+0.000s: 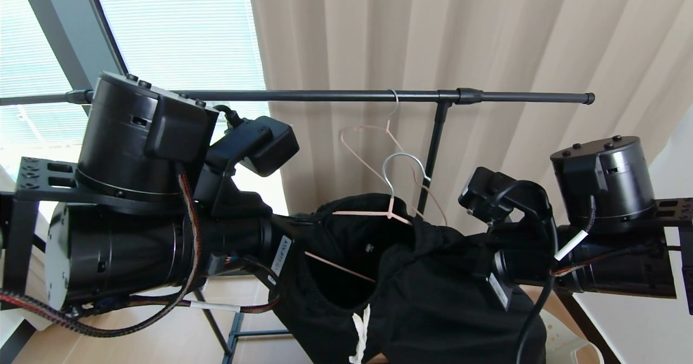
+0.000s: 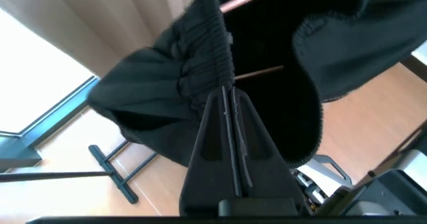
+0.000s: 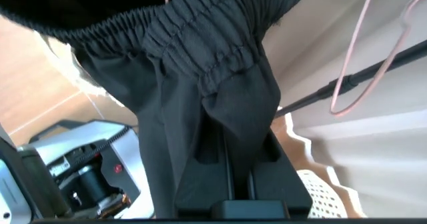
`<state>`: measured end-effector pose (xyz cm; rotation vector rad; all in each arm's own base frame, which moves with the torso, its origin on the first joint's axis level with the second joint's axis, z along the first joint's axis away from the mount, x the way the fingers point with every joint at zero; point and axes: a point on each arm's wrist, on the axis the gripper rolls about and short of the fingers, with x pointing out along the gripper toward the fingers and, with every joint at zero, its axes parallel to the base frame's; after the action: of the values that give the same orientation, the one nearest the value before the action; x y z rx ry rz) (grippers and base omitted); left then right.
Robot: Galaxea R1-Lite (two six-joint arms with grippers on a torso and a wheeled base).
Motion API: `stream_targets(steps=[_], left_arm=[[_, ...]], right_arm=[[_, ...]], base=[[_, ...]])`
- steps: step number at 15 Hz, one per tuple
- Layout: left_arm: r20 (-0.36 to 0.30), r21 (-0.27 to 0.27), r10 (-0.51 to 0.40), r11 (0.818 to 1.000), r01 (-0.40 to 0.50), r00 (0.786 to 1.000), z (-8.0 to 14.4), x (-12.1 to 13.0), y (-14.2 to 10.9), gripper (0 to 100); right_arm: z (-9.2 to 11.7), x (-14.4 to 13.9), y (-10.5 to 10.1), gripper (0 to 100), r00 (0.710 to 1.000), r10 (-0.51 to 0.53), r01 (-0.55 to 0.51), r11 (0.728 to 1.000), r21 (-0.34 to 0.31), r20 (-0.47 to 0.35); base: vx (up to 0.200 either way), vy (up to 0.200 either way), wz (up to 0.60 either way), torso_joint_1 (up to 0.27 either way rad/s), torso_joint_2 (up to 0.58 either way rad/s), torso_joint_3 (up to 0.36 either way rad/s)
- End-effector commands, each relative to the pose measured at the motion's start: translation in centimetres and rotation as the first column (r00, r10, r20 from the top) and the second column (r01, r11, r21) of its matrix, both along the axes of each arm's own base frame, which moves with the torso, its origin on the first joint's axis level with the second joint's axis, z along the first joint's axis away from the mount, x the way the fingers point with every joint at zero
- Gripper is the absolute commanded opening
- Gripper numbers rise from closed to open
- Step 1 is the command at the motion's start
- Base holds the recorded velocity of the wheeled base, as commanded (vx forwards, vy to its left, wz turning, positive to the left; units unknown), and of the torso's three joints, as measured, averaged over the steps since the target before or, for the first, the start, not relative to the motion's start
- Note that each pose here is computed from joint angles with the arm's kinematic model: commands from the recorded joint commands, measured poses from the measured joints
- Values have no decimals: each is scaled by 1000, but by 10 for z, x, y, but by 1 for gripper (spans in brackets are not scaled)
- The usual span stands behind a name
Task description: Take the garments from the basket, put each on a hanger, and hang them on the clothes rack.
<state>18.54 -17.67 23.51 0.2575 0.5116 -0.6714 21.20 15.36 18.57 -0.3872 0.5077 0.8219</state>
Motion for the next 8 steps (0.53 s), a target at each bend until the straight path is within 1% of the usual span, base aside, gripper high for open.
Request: stream_targets(steps=[1, 3, 4, 5, 6, 7, 8], left_arm=[[-7, 7, -22, 1000, 22, 1000, -3, -6, -2, 0], [-14, 2, -27, 1000, 27, 1000, -13, -9, -4, 0], [2, -21, -18, 1000, 19, 1000, -17, -8, -5, 0], [5, -26, -18, 1000, 18, 1000, -18, -8, -5, 0], [8, -31, -19, 999, 19, 1000, -19, -8, -5, 0], [8, -31, -19, 999, 19, 1000, -19, -8, -5, 0], [8, -31, -19, 999, 19, 1000, -19, -8, -5, 0]], right_arm=[[2, -3, 1, 0, 1000, 3, -3, 1000, 20, 9], [-1, -4, 3, 0, 1000, -7, 7, 998, 66, -6], [-4, -7, 2, 0, 1000, 18, -18, 994, 107, 4], [-5, -7, 2, 0, 1000, 28, -28, 992, 120, 9], [-6, -6, 2, 0, 998, 48, -53, 986, 157, 31], [-6, -6, 2, 0, 998, 56, -62, 983, 170, 42], [-6, -6, 2, 0, 998, 56, -62, 983, 170, 42]], base=[[0, 0, 0, 0, 0, 0], [0, 0, 0, 0, 0, 0], [0, 0, 0, 0, 0, 0], [0, 0, 0, 0, 0, 0], [0, 0, 0, 0, 0, 0], [0, 0, 0, 0, 0, 0], [0, 0, 0, 0, 0, 0]])
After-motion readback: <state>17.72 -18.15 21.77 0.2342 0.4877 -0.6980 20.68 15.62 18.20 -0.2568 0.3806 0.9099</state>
